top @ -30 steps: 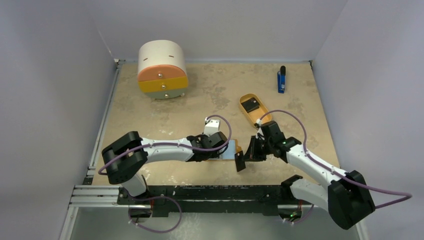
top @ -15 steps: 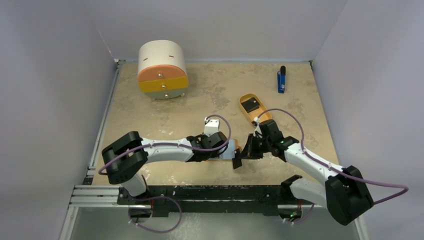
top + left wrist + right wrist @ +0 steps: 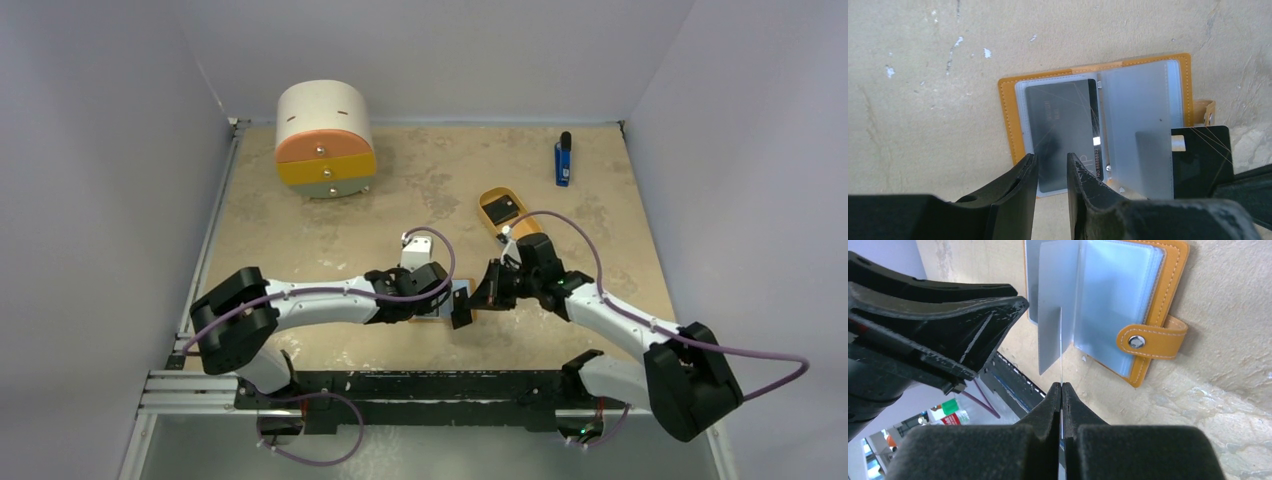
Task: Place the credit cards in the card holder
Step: Turn over the card slot in the card holder.
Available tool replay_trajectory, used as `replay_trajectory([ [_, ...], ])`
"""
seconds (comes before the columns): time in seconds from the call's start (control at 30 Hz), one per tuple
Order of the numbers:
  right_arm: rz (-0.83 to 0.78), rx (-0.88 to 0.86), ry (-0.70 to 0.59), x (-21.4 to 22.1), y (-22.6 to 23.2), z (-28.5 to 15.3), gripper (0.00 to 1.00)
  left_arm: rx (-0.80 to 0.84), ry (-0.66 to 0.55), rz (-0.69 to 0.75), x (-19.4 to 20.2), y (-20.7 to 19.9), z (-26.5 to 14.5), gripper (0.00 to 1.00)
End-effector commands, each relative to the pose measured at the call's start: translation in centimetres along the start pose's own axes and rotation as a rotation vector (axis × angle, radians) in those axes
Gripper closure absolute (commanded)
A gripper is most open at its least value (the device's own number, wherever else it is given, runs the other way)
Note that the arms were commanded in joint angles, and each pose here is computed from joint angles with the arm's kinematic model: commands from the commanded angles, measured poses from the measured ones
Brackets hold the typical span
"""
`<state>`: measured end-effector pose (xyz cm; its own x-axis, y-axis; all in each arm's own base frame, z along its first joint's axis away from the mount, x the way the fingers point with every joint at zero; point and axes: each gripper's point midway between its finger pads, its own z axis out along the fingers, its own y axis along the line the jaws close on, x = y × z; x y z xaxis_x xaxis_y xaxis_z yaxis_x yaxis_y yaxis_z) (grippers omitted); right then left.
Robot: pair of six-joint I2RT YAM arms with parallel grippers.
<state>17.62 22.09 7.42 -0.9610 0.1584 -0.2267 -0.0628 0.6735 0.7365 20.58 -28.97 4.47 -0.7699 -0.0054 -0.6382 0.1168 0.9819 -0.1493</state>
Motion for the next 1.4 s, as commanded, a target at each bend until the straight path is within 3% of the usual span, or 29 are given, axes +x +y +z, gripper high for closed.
replay_trajectory([
  [0.0,-0.031,-0.075,-0.007,-0.9,2.0,0.3,1.0,-0.027,-0.067,-0.043,-1.9,1.2,-1.4,0.72],
  [0.43,-0.066,-0.083,0.03,-1.5,3.5,2.2,1.0,-0.06,-0.16,-0.091,-4.8,3.1,-4.1,0.71],
  [0.63,-0.049,-0.062,0.048,-1.3,3.1,3.7,1.0,0.017,-0.157,-0.109,-5.2,1.6,-4.7,0.72],
  [1.03,-0.011,-0.007,0.054,-1.4,1.6,5.2,1.0,0.16,-0.098,-0.105,-4.0,-2.4,-2.6,0.73],
  [1.37,-0.016,-0.011,0.039,-1.3,2.1,4.4,1.0,0.065,-0.005,-0.109,-0.6,-0.5,1.5,0.84],
])
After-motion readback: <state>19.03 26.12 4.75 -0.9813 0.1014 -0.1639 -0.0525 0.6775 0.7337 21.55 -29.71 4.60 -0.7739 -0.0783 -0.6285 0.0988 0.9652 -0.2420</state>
